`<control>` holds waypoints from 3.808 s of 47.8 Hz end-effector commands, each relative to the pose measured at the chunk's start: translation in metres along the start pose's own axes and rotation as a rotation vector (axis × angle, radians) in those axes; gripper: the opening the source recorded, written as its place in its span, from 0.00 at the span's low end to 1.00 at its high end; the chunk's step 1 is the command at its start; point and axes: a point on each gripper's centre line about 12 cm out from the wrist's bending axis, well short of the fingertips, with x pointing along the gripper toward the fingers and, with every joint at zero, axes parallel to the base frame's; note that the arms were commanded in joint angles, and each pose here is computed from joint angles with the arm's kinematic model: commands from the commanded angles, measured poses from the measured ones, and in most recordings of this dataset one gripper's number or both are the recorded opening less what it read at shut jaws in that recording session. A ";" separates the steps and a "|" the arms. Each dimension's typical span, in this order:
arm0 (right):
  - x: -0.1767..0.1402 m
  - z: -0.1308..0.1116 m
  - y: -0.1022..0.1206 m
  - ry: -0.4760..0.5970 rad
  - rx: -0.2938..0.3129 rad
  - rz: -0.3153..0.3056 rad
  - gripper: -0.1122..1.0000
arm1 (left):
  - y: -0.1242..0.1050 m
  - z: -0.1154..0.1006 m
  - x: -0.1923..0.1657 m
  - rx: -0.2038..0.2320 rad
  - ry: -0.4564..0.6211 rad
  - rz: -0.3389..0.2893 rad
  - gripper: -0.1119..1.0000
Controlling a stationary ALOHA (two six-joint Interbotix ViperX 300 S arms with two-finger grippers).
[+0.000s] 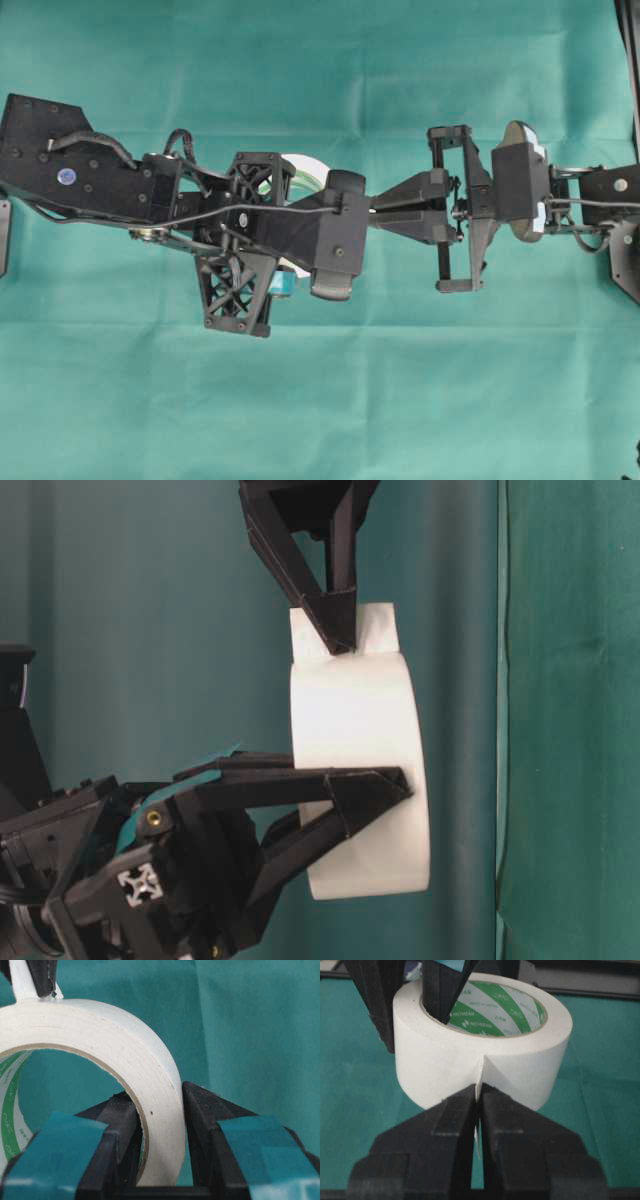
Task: Peel off the duct tape with your right arm.
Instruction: 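Reach the right gripper to the tape's free end and pinch it, then hold the tape end with the right gripper while the left pulls the roll away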
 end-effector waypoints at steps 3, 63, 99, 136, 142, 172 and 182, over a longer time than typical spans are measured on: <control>0.000 0.007 0.001 -0.027 -0.001 0.006 0.02 | 0.001 0.010 -0.015 0.004 -0.049 0.004 0.30; -0.003 0.008 -0.004 -0.034 0.012 -0.017 0.02 | -0.064 0.002 -0.021 0.138 0.008 -0.077 0.29; -0.006 0.005 -0.012 -0.028 0.023 -0.042 0.02 | -0.116 -0.007 -0.030 0.355 0.015 -0.151 0.29; -0.008 0.005 -0.018 -0.030 0.027 -0.062 0.02 | -0.191 0.005 -0.047 0.738 -0.098 -0.239 0.29; -0.008 0.006 -0.018 -0.033 0.027 -0.061 0.02 | -0.194 0.008 -0.050 0.756 -0.120 -0.241 0.29; -0.009 0.005 -0.019 -0.029 0.027 -0.063 0.02 | -0.197 0.023 -0.061 0.872 -0.254 -0.223 0.29; -0.010 0.001 -0.020 -0.018 0.028 -0.066 0.02 | -0.198 0.031 -0.071 0.929 -0.337 -0.203 0.29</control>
